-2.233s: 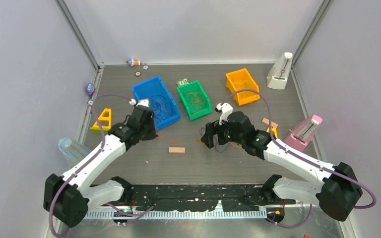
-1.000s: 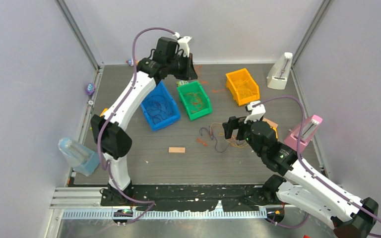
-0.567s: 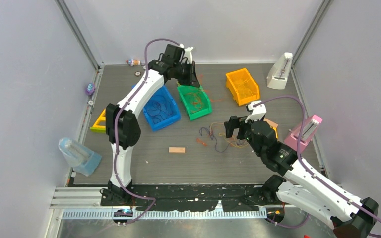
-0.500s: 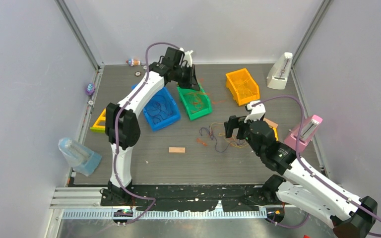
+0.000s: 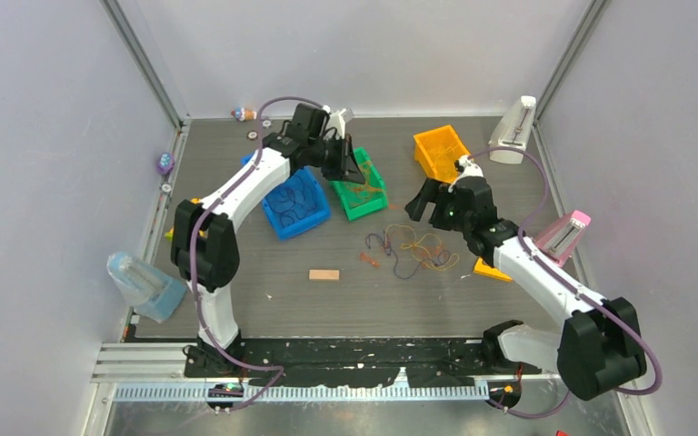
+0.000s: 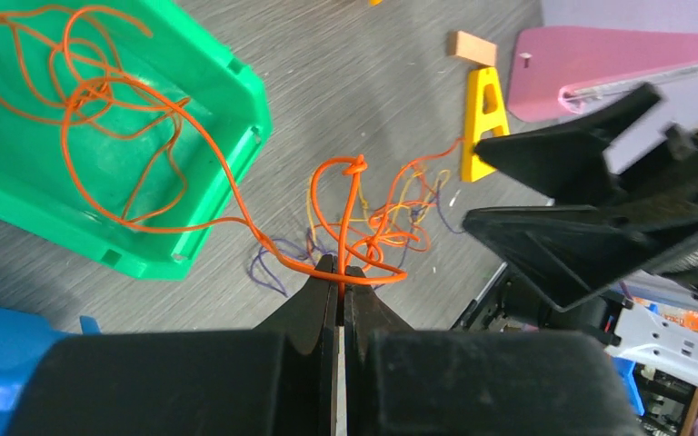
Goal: Untangle the cables
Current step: Place the cable in the bin.
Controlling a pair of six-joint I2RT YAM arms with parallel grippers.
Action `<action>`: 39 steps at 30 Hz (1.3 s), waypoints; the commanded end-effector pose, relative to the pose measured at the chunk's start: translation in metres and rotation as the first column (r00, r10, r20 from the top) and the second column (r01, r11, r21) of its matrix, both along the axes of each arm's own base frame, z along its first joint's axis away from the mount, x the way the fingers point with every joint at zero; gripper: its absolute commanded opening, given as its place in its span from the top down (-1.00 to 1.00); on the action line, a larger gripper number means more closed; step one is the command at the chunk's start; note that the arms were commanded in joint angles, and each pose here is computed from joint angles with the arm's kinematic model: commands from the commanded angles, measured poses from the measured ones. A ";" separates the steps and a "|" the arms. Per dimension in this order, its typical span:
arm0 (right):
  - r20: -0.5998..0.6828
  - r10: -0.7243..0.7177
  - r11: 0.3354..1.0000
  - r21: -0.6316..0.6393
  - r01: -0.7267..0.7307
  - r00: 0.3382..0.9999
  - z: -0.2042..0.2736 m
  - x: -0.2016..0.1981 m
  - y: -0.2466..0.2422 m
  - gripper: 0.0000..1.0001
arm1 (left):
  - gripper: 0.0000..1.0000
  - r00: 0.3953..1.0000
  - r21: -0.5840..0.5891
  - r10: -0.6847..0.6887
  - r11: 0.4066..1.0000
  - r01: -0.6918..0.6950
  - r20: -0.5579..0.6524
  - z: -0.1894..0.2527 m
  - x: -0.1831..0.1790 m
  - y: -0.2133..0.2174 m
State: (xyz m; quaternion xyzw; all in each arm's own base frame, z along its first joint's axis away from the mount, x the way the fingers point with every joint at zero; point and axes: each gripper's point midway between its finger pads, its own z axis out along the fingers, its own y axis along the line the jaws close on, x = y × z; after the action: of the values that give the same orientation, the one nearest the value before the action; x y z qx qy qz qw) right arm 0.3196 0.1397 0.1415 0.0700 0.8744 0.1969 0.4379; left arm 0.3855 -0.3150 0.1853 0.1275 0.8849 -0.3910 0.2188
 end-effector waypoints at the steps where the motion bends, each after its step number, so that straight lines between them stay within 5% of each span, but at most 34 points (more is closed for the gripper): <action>1: 0.080 0.116 0.946 0.293 -0.135 0.990 0.054 0.012 0.051 -0.96 | 1.00 0.991 -0.092 -0.038 0.995 0.050 0.127 0.043 -0.004 -0.003; 19: 0.134 0.027 0.898 0.433 -0.083 0.991 0.094 0.021 0.072 -0.89 | 1.00 0.942 -0.197 -0.007 0.977 0.078 0.337 0.079 -0.015 0.015; 39: -0.038 0.030 0.809 0.588 -0.002 0.999 0.099 0.019 0.136 -0.82 | 1.00 0.899 -0.166 0.064 0.986 0.009 0.433 0.065 -0.016 0.014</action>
State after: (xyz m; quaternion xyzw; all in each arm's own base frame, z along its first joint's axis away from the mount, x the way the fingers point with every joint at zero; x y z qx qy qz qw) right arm 0.3286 0.2713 0.2221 0.1718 0.8019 0.4382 0.3679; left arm 0.3662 -0.3012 0.2267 0.1649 0.8065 -0.4243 0.3772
